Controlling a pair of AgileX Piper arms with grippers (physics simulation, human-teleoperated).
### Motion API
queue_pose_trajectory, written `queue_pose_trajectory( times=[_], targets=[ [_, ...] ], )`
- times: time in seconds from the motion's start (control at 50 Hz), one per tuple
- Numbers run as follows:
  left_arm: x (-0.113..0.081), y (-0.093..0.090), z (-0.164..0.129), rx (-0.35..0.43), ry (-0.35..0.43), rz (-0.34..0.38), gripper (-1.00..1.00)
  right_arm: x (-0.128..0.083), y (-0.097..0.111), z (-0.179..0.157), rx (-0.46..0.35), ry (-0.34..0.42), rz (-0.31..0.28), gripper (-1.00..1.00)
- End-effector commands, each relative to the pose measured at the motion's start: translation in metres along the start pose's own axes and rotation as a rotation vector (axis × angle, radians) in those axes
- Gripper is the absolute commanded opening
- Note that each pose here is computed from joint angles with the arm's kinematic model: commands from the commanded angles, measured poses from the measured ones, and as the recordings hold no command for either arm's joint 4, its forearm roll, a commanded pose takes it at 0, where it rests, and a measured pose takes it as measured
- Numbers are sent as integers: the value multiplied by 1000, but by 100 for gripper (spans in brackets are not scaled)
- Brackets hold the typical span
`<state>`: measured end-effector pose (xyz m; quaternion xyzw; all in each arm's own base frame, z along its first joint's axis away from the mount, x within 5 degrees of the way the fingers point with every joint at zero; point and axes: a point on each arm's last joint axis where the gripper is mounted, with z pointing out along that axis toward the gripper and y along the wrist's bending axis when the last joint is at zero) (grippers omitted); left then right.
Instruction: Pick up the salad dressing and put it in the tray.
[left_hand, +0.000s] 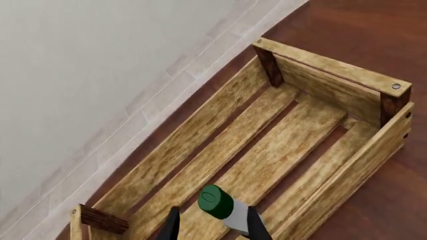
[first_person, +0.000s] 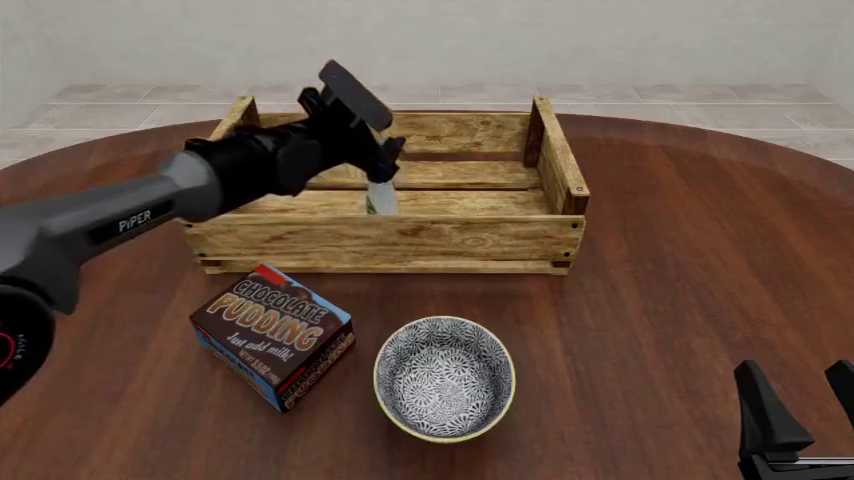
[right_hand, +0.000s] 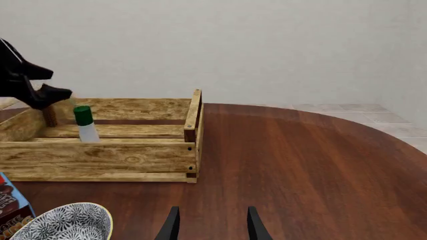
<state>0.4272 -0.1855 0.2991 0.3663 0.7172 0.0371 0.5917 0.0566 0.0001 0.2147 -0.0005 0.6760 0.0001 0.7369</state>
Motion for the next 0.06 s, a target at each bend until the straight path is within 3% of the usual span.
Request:
queue_pose_trajectory(
  times=[0.02, 0.06],
  targets=[
    [-11, -1, -21, -2, -32, 1, 100, 0, 0, 0, 0, 0, 0, 100],
    [-12, -2, -26, -7, -44, 11, 100, 0, 0, 0, 0, 0, 0, 100]
  ],
)
